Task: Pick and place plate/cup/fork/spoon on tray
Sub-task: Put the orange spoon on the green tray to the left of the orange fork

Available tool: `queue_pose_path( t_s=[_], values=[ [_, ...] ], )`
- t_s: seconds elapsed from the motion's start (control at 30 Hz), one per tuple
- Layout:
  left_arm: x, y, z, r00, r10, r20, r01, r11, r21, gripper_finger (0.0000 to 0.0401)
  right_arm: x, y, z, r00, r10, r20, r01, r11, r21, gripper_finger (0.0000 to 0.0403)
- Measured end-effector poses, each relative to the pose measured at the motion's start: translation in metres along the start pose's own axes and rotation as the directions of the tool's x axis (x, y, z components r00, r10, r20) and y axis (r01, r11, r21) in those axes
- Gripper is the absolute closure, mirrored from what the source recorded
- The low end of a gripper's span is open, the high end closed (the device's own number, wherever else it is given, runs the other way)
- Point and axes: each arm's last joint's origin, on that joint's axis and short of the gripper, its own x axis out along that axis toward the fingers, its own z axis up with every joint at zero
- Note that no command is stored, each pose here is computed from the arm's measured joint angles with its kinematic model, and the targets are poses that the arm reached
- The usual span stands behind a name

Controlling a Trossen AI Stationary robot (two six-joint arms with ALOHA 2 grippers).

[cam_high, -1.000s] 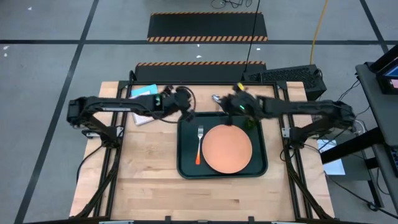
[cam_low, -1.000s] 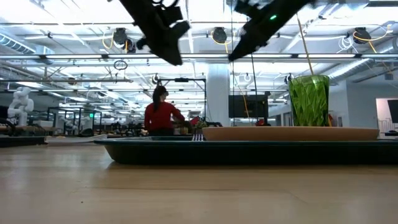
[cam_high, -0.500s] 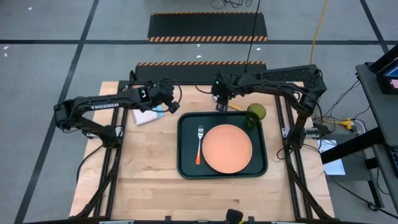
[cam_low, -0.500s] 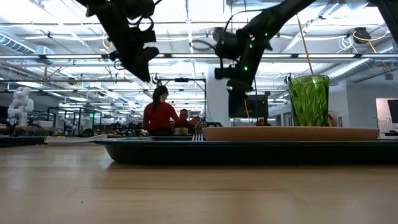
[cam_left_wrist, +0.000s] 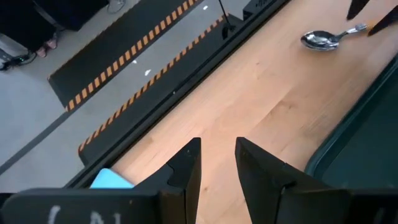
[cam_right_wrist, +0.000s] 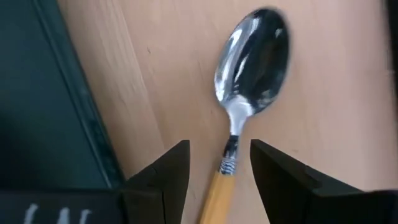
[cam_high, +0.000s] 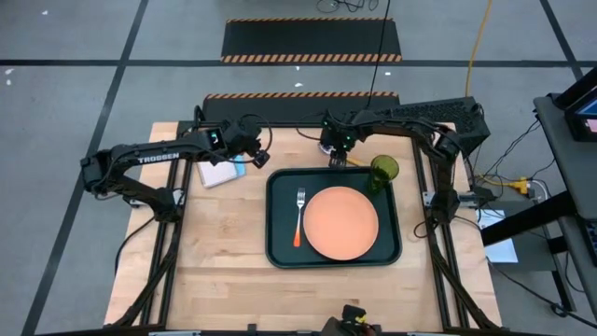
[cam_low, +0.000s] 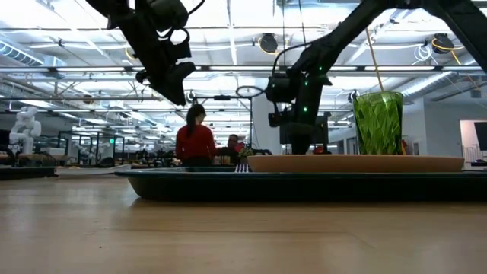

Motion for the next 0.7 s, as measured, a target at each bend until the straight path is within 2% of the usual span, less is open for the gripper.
queue_pose_path(
  t_s=[0.17,0.53,0.7],
  values=[
    [0.000,0.000,0.000,1.000,-0.010,0.002,0.010,1.000,-0.002,0.0297,0.016,0.000,-0.002,0.999,0.010,-0.038,-0.011,1.000,-0.023,0.0243],
    [0.000,0.000,0.000,1.000,-0.010,0.002,0.010,1.000,0.002,0.0297,0.017,-0.004,-0.001,1.000,-0.004,-0.022,0.003,0.999,-0.050,0.0244],
    [0.000,0.000,0.000,1.000,-0.010,0.002,0.010,1.000,0.003,0.0297,0.017,-0.009,-0.001,0.999,-0.041,-0.021,0.040,0.998,-0.043,0.0273]
  ],
)
